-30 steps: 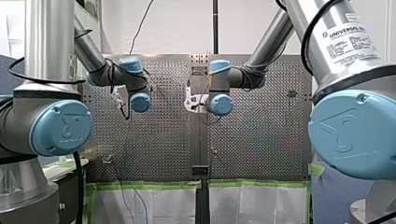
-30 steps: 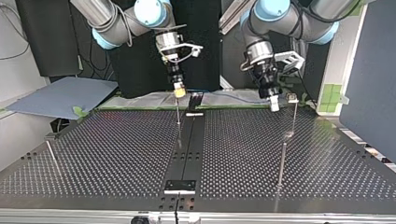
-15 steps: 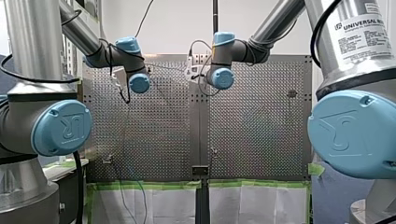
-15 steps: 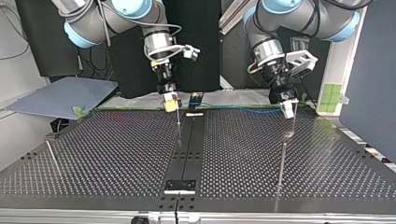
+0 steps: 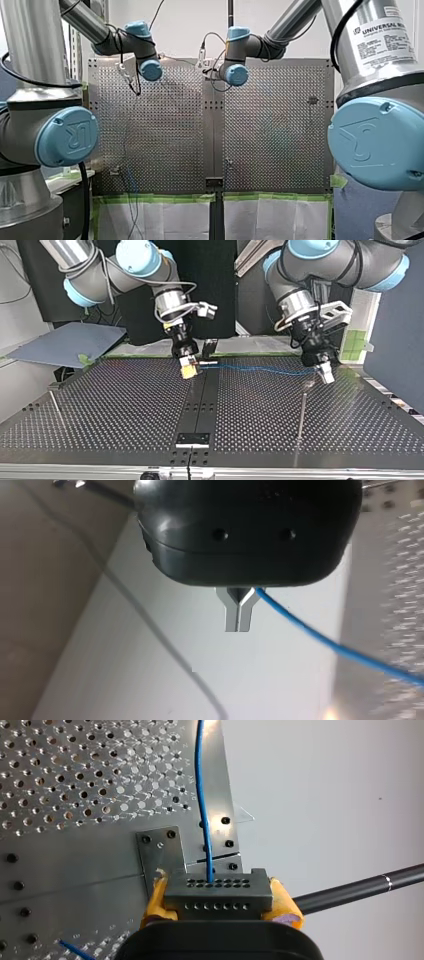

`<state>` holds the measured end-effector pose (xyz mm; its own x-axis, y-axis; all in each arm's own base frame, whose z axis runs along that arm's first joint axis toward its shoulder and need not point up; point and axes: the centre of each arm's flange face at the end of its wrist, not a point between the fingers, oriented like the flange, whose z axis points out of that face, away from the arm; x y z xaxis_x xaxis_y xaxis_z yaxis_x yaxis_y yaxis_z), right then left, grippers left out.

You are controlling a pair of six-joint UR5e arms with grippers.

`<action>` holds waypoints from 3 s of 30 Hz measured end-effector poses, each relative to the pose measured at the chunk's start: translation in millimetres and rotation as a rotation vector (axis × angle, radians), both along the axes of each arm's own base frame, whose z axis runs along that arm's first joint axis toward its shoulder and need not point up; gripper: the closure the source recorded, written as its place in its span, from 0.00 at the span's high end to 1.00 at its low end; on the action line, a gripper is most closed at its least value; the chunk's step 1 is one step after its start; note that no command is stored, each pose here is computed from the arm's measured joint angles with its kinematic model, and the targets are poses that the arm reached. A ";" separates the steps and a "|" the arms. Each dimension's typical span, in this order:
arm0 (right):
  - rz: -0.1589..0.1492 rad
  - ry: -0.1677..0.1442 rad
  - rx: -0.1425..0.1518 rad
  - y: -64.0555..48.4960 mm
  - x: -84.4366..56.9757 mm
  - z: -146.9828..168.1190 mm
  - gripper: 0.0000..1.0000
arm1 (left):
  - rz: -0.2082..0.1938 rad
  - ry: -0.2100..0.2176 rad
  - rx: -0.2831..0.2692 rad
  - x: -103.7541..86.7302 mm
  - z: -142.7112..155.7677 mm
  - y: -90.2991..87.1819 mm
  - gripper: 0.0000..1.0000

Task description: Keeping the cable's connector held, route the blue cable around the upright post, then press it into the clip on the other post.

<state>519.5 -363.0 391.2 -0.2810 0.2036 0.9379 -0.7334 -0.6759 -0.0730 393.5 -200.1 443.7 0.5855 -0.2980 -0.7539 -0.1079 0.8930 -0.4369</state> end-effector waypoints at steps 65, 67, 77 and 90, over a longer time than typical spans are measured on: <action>0.044 0.005 -0.024 -71.6 51.1 -3.1 0.00 | -0.018 0.632 0.267 132.0 -62.5 93.9 0.00; 0.043 0.009 -0.023 -72.4 51.8 -6.1 0.00 | -0.026 0.640 0.268 136.1 -69.2 92.6 0.00; 0.037 0.040 0.002 -81.2 59.1 -41.9 0.00 | -0.070 0.593 0.259 157.3 -64.5 89.0 0.00; 0.017 0.059 0.026 -98.4 63.0 -87.1 0.00 | -0.089 0.586 0.245 175.3 -70.2 93.2 0.00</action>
<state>582.6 -461.5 304.1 -0.2280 0.1747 0.9579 -0.7256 -0.6865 -0.0475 568.8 -106.9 373.5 0.0362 -0.1052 -0.9938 -0.1875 0.9761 -0.1101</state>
